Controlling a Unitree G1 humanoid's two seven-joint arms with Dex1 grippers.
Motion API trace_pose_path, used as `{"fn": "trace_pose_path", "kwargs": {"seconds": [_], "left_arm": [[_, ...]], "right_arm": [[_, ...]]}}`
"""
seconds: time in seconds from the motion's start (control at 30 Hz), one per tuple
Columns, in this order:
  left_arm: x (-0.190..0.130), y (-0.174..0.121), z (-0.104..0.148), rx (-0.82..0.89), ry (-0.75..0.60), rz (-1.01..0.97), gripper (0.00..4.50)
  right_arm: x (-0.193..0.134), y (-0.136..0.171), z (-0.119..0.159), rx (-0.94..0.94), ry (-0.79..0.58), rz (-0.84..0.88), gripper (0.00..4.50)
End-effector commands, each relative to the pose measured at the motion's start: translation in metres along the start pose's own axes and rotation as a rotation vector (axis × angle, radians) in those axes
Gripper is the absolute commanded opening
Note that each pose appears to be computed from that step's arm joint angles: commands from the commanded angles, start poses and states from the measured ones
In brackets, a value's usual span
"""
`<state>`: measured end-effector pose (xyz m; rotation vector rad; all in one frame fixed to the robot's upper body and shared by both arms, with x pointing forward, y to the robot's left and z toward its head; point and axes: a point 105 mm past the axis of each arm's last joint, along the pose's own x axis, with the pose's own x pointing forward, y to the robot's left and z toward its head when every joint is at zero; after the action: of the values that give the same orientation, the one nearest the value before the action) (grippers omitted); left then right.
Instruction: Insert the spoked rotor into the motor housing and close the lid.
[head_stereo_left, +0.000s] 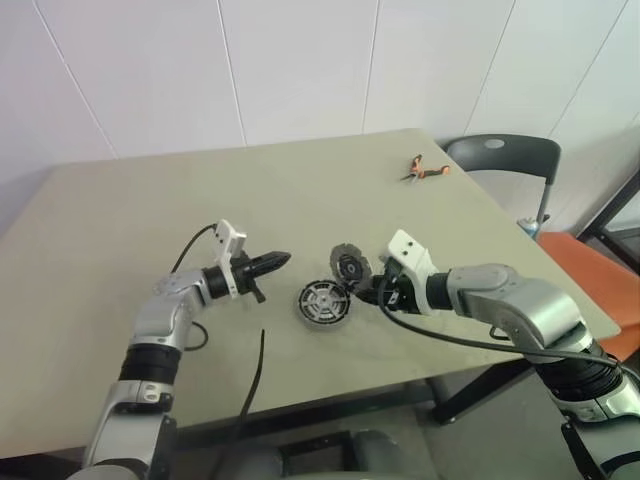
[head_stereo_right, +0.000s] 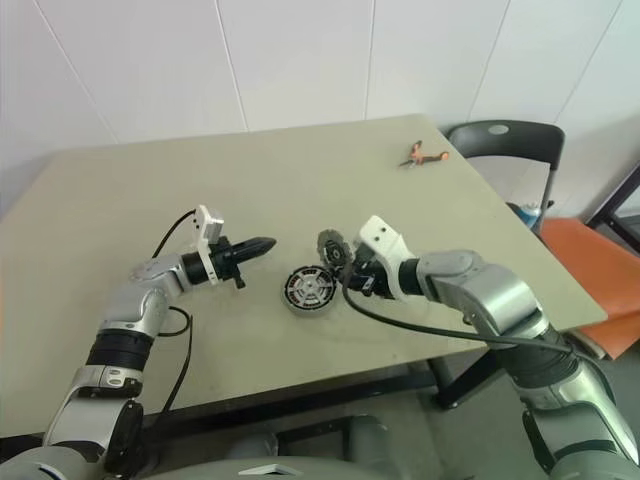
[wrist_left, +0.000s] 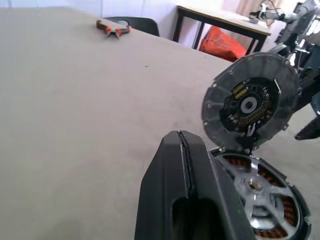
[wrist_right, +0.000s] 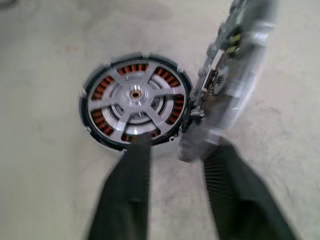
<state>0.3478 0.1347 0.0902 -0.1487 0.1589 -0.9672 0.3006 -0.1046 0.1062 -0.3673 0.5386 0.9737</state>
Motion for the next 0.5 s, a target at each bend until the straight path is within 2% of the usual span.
{"fn": "trace_pose_path", "kwargs": {"seconds": [0.03, 0.07, 0.13, 0.4, 0.5], "left_arm": [[-0.005, 0.003, 0.006, 0.009, -0.024, 0.019, 0.00], [-0.005, 0.003, 0.004, 0.007, -0.020, 0.021, 0.00], [-0.005, 0.003, 0.001, 0.001, -0.015, 0.024, 0.00], [-0.001, 0.001, -0.004, -0.011, -0.004, 0.021, 0.00], [0.000, 0.001, -0.004, -0.009, -0.007, 0.019, 0.00]], "right_arm": [[-0.003, 0.013, 0.009, -0.068, -0.017, 0.071, 2.79], [-0.003, 0.015, 0.014, -0.020, -0.051, 0.097, 3.14], [-0.006, 0.011, 0.022, 0.063, -0.116, 0.111, 3.14], [-0.014, -0.014, 0.028, 0.222, -0.209, 0.090, 3.14], [-0.019, -0.024, 0.037, 0.294, -0.282, 0.083, 3.14]]}}
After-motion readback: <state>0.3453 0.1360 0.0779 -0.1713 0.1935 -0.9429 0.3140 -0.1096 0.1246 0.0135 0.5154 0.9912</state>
